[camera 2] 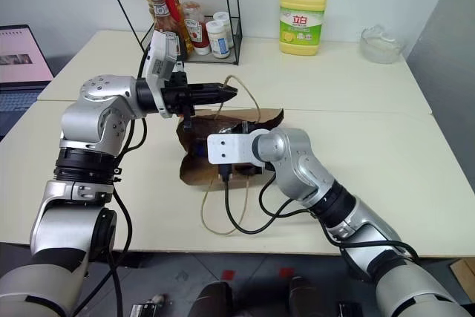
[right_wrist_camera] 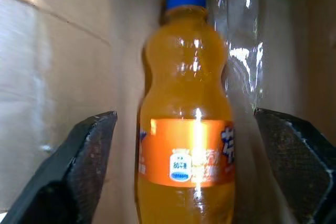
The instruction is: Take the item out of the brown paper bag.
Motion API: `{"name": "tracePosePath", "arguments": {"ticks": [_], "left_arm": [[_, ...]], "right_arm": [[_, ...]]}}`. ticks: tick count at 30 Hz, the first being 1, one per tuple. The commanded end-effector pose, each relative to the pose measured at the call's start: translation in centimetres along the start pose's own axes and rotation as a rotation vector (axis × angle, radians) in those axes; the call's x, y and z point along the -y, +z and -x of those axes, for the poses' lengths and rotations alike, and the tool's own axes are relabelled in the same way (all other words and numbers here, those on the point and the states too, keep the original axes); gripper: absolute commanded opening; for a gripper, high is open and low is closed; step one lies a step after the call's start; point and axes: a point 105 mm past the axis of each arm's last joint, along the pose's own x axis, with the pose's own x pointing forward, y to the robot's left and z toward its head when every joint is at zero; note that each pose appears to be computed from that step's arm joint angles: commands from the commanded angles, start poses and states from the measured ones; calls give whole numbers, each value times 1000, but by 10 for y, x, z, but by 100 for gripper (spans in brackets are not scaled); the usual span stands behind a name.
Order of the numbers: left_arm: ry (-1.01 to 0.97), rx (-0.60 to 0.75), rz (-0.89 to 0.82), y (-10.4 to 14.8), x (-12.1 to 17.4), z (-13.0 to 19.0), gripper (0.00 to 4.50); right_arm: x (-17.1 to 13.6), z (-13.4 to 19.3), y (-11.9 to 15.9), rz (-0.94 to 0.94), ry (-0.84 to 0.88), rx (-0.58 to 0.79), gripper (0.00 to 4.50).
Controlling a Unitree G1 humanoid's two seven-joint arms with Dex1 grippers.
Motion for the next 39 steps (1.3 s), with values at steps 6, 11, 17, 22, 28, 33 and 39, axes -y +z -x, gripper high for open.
{"name": "tracePosePath", "arguments": {"ticks": [6,11,17,22,28,33,39], "left_arm": [[-12,49,-47,17,3,-3,0],[-21,52,-48,17,5,-5,0],[-23,52,-51,17,6,-6,0],[-20,46,-53,16,6,-3,0],[-7,35,-51,12,3,1,0],[19,27,-54,11,-3,4,0],[32,19,-57,10,-8,5,0]], "right_arm": [[13,-20,-21,102,-15,-126,447],[13,-30,-36,144,19,-184,447],[3,-39,-51,160,67,-215,447],[-10,-41,-60,145,93,-208,352],[-6,-38,-57,165,41,-159,320],[3,-26,-43,187,-38,-73,320],[7,-8,-25,205,-56,18,320]]}}
